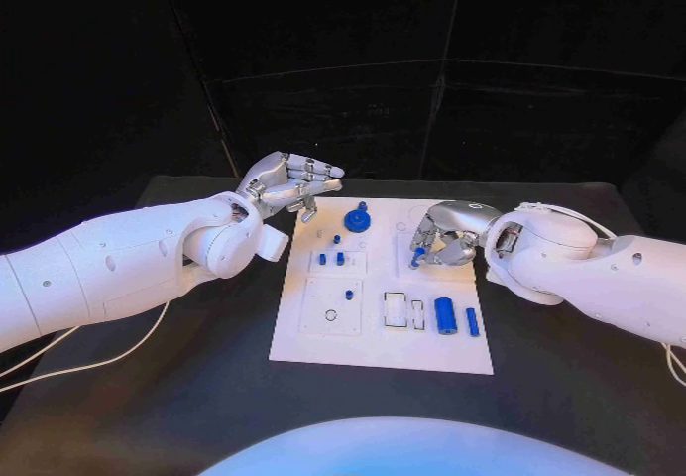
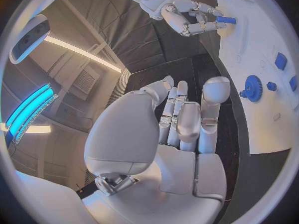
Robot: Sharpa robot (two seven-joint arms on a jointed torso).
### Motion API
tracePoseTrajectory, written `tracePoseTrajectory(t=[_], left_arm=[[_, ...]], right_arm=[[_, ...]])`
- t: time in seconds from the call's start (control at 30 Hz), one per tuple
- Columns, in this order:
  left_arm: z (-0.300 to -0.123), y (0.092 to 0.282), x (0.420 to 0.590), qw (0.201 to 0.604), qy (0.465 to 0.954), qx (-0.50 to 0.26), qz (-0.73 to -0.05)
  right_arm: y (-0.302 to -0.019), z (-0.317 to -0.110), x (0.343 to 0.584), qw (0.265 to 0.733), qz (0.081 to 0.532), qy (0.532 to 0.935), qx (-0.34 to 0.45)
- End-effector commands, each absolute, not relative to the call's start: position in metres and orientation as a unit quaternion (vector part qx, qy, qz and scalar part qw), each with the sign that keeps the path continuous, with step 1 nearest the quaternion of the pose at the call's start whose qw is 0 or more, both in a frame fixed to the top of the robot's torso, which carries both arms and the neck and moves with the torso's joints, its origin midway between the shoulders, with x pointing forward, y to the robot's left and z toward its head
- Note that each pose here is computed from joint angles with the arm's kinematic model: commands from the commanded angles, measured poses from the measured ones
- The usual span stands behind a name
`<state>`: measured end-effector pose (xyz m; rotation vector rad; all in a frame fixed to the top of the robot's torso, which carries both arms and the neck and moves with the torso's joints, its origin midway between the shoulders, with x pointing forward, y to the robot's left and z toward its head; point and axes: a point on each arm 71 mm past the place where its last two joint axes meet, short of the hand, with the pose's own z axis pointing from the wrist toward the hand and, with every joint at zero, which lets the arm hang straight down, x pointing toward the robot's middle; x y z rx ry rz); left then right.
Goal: Assemble the parts on the task board
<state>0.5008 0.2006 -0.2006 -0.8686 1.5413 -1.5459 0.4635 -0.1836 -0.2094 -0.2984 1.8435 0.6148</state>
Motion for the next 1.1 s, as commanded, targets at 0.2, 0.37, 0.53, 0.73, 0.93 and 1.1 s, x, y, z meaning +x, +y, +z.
tracePoseTrajectory(t=[0.2,0.37,0.53,0.73,0.93,1.1], left_arm=[[-0.200,0.200,0.501,0.383,0.604,-0.340,-0.611],[-0.200,0.200,0.502,0.383,0.603,-0.340,-0.611],[-0.200,0.200,0.502,0.384,0.603,-0.340,-0.611],[-0.200,0.199,0.503,0.384,0.603,-0.340,-0.611],[-0.200,0.197,0.503,0.383,0.603,-0.339,-0.612],[-0.200,0.196,0.503,0.383,0.603,-0.339,-0.612]], right_arm=[[-0.167,-0.193,0.445,0.557,0.349,0.750,-0.081],[-0.141,-0.186,0.433,0.549,0.393,0.731,-0.098],[-0.114,-0.185,0.421,0.545,0.423,0.712,-0.130],[-0.083,-0.196,0.409,0.531,0.447,0.700,-0.170],[-0.058,-0.216,0.399,0.508,0.454,0.703,-0.204],[-0.052,-0.232,0.397,0.496,0.442,0.713,-0.222]])
